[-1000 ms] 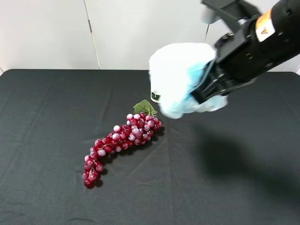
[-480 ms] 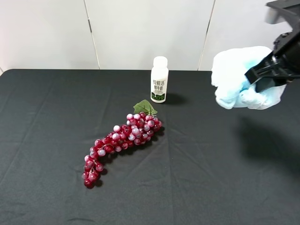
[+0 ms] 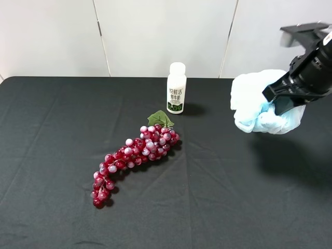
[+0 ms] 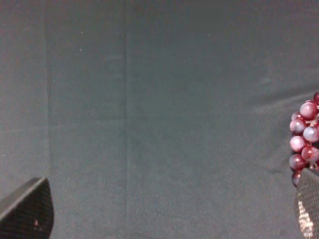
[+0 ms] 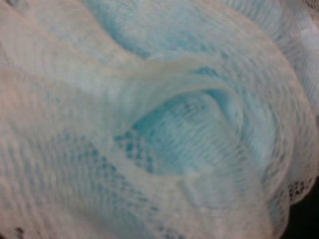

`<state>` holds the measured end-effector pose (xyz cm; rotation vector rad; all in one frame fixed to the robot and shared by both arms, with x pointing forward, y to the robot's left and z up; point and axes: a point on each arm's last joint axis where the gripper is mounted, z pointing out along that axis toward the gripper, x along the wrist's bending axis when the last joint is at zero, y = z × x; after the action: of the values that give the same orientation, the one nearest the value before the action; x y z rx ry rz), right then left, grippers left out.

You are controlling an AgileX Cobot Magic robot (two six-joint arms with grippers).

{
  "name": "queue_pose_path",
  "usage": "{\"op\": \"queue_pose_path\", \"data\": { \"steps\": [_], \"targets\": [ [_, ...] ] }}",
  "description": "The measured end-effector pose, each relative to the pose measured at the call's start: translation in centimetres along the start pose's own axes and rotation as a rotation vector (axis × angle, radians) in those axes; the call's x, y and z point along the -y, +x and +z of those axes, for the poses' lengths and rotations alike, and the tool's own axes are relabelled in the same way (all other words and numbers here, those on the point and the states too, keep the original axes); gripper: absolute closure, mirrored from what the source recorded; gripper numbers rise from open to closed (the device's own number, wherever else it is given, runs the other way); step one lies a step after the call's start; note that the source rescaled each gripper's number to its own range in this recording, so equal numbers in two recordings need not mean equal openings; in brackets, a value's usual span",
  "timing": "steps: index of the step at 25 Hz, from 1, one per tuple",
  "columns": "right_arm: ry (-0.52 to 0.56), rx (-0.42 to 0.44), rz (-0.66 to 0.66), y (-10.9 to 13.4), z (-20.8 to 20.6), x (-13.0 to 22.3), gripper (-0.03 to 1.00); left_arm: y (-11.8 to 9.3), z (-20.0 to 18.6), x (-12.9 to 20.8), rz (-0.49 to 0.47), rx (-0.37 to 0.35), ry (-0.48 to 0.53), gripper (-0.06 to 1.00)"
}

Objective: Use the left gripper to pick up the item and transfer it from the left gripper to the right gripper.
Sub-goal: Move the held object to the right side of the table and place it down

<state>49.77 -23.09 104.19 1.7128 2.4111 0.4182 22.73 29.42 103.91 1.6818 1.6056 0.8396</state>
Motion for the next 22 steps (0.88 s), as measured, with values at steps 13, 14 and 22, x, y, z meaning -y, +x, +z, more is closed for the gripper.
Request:
{"op": "queue_pose_path", "data": {
  "steps": [13, 14, 22],
  "targets": [
    [0.081, -0.002, 0.011, -0.6, 5.8, -1.5, 0.97, 0.0, 0.0, 0.0, 0.0, 0.0, 0.0, -0.03],
    [0.08, -0.002, 0.012, -0.6, 6.0, -1.6, 0.97, 0.0, 0.0, 0.0, 0.0, 0.0, 0.0, -0.03],
    [0.109, -0.002, 0.014, -0.8, 7.8, -1.7, 0.97, 0.0, 0.0, 0.0, 0.0, 0.0, 0.0, -0.03]
  ]
}}
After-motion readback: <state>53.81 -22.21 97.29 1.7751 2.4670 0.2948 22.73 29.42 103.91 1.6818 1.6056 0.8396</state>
